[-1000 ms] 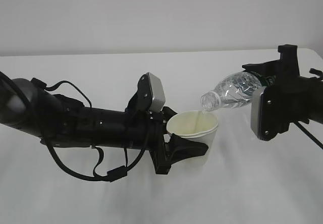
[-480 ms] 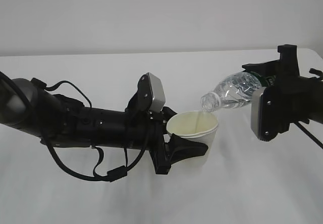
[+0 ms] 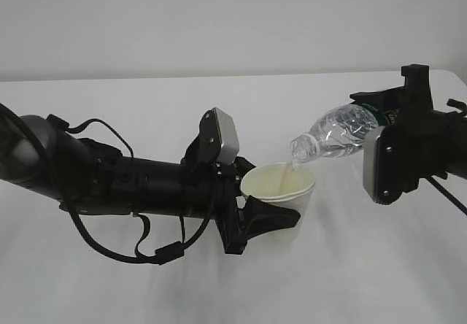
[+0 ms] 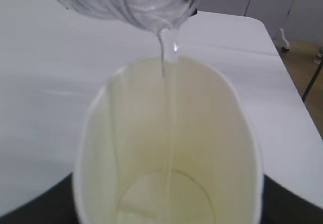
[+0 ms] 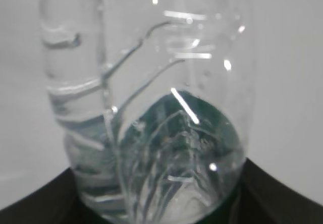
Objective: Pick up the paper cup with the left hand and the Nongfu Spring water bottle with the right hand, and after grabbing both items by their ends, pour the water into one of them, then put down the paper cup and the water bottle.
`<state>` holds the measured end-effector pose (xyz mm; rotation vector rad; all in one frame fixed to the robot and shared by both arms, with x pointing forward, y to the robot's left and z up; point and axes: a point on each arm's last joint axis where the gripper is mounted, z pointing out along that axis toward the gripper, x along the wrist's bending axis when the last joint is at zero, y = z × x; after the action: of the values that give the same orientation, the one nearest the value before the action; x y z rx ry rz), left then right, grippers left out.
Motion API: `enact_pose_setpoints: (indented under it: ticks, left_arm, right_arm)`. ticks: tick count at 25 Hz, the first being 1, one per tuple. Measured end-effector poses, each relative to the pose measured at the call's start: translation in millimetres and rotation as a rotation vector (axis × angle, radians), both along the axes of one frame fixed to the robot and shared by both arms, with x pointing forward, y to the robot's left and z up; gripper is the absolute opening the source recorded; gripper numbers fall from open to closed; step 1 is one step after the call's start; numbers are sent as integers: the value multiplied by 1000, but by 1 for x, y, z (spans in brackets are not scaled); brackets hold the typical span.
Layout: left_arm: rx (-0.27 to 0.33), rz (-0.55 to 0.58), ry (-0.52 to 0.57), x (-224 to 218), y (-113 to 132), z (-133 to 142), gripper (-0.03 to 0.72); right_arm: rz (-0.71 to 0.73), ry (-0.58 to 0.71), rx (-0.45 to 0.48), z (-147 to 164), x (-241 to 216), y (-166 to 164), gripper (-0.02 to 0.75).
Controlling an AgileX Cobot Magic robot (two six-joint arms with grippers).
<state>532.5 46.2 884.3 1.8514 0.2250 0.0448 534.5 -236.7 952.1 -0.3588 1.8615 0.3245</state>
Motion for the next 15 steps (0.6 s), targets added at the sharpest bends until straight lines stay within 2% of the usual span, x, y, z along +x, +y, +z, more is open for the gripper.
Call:
enact_pose_setpoints:
  ticks: [15]
  left_arm:
    - [-4, 5, 9, 0, 0, -2, 421]
  right_arm:
    - [0, 0, 0, 0, 0, 0, 445]
